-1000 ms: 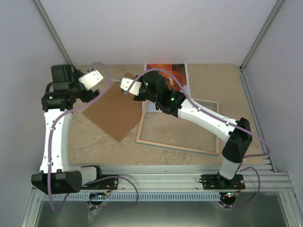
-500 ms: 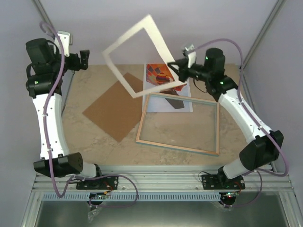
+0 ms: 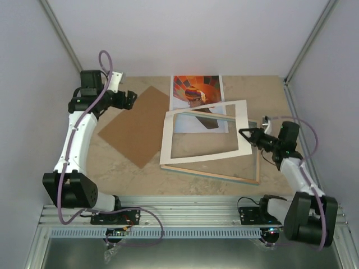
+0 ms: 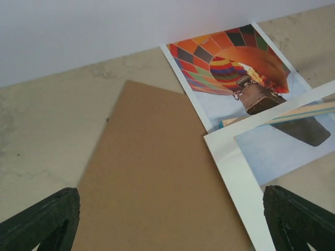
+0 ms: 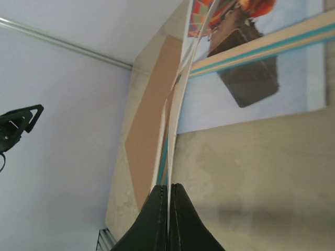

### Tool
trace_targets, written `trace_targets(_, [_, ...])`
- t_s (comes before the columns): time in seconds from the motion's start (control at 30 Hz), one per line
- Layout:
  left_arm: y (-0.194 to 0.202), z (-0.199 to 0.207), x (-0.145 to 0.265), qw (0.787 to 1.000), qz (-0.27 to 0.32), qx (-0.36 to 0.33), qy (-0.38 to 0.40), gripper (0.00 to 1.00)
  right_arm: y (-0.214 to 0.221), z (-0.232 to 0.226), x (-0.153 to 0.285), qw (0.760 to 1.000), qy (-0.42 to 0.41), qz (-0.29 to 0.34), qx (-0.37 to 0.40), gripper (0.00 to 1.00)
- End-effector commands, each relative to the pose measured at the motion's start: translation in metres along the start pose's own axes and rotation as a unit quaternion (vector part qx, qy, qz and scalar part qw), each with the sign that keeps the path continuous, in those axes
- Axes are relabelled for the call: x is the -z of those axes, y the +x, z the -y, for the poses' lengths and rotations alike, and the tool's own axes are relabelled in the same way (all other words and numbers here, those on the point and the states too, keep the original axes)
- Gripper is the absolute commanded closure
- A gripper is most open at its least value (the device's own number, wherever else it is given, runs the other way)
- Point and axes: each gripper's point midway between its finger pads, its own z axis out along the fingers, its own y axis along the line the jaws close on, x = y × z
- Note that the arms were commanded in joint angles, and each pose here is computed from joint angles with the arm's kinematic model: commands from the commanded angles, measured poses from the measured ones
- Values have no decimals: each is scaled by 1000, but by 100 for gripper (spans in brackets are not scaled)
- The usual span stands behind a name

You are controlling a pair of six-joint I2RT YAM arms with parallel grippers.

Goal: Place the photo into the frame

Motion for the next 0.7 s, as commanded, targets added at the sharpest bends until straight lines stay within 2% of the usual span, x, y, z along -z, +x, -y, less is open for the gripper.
trace_targets(0.0, [19,2,-15,1000,-23,-3,18,5,16,21,23,999,22,33,-35,99])
trace_targets(0.13, [56,25,-37,996,-67,12,65,7,30,42,36,995,29,69,-70,99])
trace_targets(0.27, [81,41,-53,990,-99,26,94,9,54,54,42,991,63,44,-113,99])
trace_targets(0.67, [84,49,-68,989,-102,23,102,10,46,84,70,978,139,90,-125,99])
